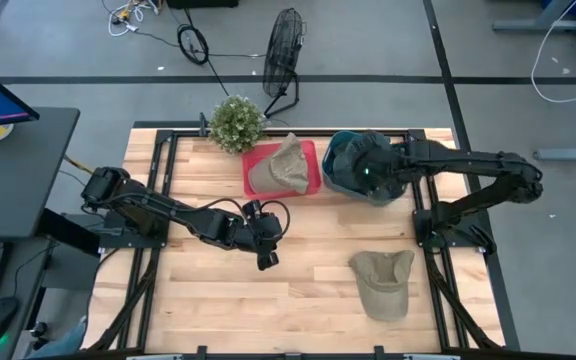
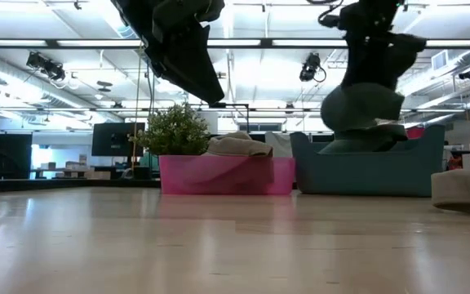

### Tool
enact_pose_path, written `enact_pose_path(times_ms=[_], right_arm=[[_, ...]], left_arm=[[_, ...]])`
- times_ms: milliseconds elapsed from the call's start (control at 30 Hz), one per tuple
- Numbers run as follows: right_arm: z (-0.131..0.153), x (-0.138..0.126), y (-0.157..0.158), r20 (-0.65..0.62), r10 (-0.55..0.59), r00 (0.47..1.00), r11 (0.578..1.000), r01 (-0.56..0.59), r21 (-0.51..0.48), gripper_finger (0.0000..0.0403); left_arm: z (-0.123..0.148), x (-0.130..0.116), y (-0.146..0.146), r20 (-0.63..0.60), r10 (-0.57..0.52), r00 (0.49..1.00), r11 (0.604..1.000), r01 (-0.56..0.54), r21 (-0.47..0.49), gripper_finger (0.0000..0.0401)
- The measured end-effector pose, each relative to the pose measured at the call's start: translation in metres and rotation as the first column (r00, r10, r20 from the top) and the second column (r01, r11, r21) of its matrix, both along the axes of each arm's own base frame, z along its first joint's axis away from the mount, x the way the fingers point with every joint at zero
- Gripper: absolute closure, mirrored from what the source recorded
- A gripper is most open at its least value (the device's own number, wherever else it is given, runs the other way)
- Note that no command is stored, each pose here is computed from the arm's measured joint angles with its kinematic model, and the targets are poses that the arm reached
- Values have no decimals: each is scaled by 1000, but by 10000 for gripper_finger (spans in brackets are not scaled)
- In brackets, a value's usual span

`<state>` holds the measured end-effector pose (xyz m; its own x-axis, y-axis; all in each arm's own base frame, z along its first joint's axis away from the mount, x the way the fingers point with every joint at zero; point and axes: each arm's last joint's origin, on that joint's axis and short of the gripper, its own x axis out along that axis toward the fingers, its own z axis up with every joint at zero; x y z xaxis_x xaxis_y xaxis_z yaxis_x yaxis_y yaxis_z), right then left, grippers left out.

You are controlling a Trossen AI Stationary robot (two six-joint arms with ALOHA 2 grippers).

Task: Pick & Place hat
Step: Put the black cap into the blue bin

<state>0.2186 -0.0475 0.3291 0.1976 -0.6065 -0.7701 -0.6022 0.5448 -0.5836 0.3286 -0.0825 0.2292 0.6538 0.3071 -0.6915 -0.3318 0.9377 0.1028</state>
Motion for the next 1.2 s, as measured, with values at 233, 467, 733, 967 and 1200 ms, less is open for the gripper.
enact_pose_path(times_ms=[233,467,733,967,1200], right_arm=[[-18,1,-33,-12,116,993,986,-113,123,396],[-65,-6,-66,-15,95,995,988,-92,126,396],[-104,-15,-73,19,-24,1000,993,22,117,356],[-102,-13,-77,110,-199,974,979,194,61,305],[-86,-9,-66,92,-222,971,974,215,78,275]], left_arm=[[0,0,0,0,0,1000,1000,0,1,224],[-1,-1,0,-9,0,1000,1000,0,3,224],[-1,-1,0,-9,0,1000,1000,0,3,224],[-1,-1,0,0,23,1000,1000,-23,-19,224],[-1,-1,0,0,23,1000,1000,-23,-19,224]])
